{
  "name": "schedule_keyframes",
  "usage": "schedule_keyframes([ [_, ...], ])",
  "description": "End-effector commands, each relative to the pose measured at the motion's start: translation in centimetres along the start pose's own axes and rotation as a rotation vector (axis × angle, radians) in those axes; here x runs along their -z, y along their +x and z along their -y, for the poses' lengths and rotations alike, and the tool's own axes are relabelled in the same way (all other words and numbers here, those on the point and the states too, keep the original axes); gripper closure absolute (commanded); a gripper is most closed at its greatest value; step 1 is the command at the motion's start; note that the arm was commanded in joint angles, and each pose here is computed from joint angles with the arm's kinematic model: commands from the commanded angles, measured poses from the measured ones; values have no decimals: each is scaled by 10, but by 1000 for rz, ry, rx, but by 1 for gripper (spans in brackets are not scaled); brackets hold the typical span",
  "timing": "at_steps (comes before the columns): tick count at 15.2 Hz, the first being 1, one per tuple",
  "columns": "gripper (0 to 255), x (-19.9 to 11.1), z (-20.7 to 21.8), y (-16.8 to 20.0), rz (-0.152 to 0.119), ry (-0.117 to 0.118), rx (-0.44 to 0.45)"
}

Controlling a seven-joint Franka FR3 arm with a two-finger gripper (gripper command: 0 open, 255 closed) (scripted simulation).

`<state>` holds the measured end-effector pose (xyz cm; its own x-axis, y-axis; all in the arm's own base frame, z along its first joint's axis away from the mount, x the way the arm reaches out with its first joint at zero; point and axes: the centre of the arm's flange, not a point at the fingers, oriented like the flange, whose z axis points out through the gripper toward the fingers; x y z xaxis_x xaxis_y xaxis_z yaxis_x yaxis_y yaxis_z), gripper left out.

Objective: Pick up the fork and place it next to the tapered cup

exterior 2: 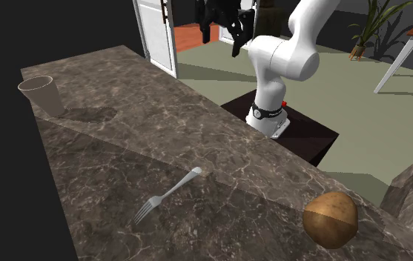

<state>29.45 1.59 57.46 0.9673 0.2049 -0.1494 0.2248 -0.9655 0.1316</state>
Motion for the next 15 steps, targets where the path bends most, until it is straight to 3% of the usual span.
schedule_keyframes([
  [1,0,0,0,0,0,0,0],
  [15,0,-93,34,153,1,82,-47],
])
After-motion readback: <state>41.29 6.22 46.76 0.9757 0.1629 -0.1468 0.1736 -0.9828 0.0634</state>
